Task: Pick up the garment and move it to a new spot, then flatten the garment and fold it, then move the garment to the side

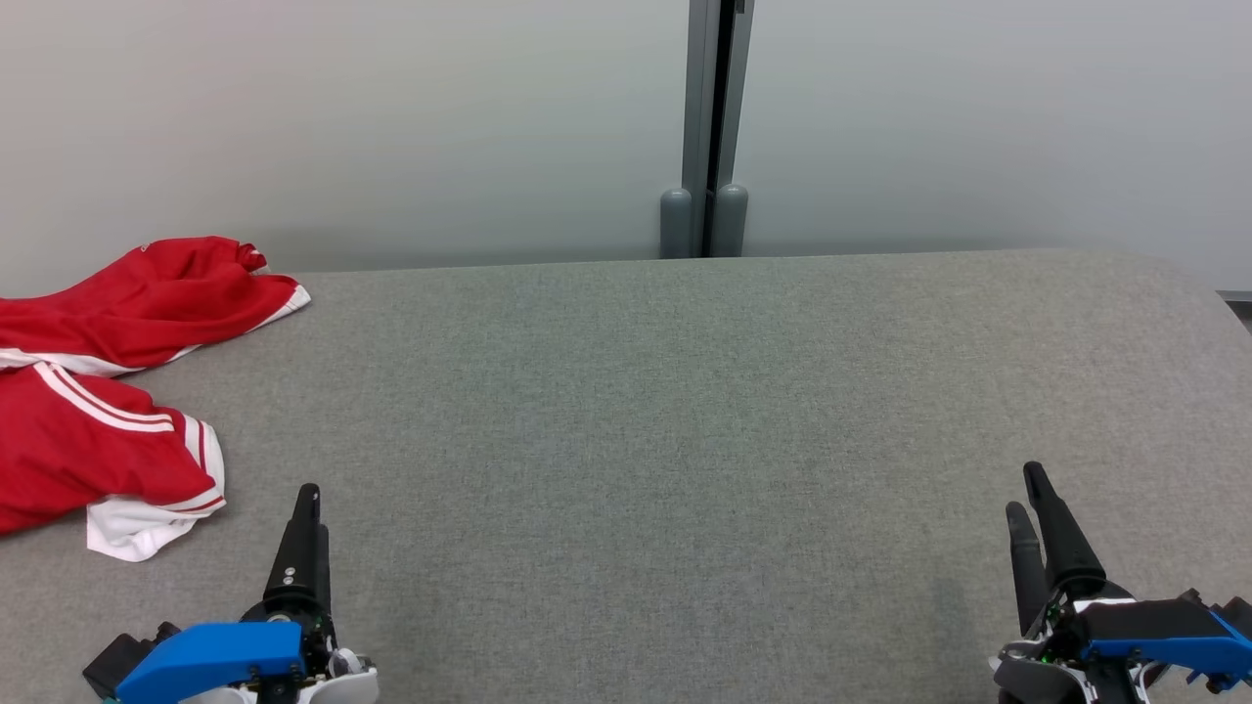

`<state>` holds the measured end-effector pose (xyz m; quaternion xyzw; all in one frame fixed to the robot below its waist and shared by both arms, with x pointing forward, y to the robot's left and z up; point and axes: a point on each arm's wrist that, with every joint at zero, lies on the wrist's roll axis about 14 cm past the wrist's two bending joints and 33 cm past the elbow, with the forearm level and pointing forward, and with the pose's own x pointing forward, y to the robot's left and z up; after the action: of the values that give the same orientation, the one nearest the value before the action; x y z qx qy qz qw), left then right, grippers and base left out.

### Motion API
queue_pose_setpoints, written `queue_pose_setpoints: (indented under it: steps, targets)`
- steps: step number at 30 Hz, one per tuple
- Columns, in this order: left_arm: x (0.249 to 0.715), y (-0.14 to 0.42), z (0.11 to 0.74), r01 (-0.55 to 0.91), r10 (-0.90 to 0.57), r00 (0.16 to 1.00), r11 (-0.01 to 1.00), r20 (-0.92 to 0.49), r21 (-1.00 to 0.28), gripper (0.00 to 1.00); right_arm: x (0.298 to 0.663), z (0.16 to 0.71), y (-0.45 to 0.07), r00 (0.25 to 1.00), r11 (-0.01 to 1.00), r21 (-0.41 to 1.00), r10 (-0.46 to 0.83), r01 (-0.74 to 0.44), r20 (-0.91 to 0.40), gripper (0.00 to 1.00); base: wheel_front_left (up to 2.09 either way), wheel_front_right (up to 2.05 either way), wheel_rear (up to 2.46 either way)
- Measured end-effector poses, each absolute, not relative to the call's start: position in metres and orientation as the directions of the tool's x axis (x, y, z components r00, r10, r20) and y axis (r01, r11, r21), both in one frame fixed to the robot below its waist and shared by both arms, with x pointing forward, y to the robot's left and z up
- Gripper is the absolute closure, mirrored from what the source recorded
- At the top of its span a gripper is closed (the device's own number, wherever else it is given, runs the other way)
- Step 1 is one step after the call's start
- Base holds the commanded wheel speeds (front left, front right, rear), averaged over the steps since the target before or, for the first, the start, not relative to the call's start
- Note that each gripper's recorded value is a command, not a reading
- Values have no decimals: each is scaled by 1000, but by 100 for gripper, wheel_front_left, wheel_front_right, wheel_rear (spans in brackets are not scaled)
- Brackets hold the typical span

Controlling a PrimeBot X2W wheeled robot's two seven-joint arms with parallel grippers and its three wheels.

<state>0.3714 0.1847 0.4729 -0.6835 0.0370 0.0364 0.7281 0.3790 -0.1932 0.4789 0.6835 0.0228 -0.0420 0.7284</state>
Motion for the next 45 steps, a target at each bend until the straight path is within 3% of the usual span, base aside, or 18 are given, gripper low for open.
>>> queue_pose_setpoints:
  steps: [22,35,45]
  targets:
    - [375,168,491,-54,-15,998,413,-67,-909,0,380,498,-195,998,415,909,-56,43,-22,0,0,0,0]
    - [374,160,490,-32,-26,998,641,-63,-767,0,381,505,-187,1000,651,759,-27,8,12,0,0,0,0]
    - [371,151,484,-15,-45,996,740,-72,-673,0,377,500,-178,1000,772,635,3,-8,10,0,0,0,0]
